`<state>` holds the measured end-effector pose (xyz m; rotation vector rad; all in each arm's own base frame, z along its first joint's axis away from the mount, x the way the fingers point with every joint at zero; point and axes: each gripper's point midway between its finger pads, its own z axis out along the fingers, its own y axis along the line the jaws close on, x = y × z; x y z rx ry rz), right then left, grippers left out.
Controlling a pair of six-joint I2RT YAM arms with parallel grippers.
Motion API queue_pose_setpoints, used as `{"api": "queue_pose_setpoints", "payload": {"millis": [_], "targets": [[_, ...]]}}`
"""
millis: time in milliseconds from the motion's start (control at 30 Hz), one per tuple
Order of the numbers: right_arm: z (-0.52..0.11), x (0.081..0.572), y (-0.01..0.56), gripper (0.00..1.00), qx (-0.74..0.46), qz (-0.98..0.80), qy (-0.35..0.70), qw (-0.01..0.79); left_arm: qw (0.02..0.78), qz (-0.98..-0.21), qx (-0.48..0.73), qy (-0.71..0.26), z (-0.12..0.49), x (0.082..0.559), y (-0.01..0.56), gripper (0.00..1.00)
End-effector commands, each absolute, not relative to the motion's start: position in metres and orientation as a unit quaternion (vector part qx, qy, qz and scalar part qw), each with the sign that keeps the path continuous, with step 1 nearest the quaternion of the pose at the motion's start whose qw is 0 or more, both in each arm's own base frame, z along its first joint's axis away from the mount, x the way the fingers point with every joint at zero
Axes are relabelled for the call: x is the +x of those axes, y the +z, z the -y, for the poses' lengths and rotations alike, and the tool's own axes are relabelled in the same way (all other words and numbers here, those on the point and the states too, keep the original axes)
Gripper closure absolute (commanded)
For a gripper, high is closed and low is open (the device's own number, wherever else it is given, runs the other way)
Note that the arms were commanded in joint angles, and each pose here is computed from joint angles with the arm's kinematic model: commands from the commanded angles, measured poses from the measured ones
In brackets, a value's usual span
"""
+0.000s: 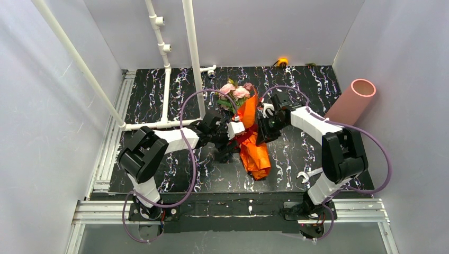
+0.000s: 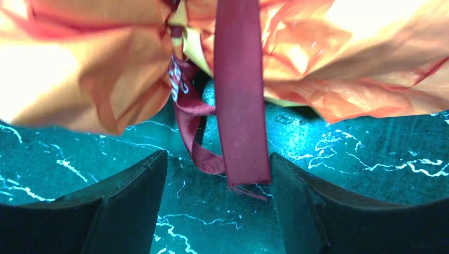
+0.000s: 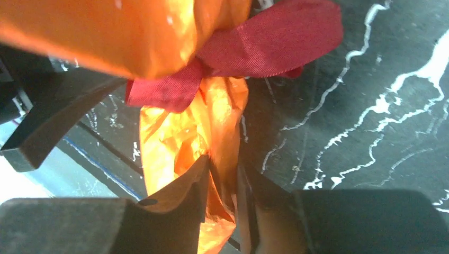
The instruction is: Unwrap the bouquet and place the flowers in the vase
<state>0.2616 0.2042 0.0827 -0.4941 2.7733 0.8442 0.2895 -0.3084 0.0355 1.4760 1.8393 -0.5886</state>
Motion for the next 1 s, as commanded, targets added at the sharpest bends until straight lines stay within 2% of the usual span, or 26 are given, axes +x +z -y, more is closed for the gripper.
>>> {"api": "queue_pose_setpoints", "payload": {"millis": [0, 67, 167, 300, 333, 667, 833, 967], "targets": [[-0.180, 0.262, 0.067, 0.70, -0.168, -0.950, 0.249, 0.090, 0.356, -0.694, 0.579, -0.237, 0.323, 0.290, 0.035, 0.35], [-0.175, 0.263, 0.064, 0.70, -0.173, -0.951, 0.241, 0.087, 0.356, -0.694, 0.580, -0.234, 0.326, 0.292, 0.032, 0.41], [-0.171, 0.261, 0.062, 0.71, -0.189, -0.950, 0.235, 0.086, 0.366, -0.695, 0.570, -0.241, 0.332, 0.296, 0.041, 0.57], [-0.173, 0.255, 0.057, 0.72, -0.207, -0.942, 0.248, 0.088, 0.386, -0.689, 0.547, -0.278, 0.345, 0.291, 0.079, 0.97], [-0.175, 0.253, 0.056, 0.72, -0.207, -0.940, 0.255, 0.088, 0.390, -0.686, 0.541, -0.289, 0.348, 0.289, 0.090, 1.00], [-0.238, 0.251, 0.102, 0.67, -0.204, -0.883, 0.399, 0.139, 0.407, -0.645, 0.539, -0.357, 0.362, 0.262, 0.189, 1.00], [-0.213, 0.251, 0.077, 0.63, -0.211, -0.910, 0.334, 0.130, 0.393, -0.652, 0.547, -0.348, 0.356, 0.258, 0.181, 1.00], [-0.177, 0.250, 0.059, 0.48, -0.200, -0.934, 0.277, 0.102, 0.363, -0.669, 0.553, -0.340, 0.347, 0.252, 0.156, 1.00]]}}
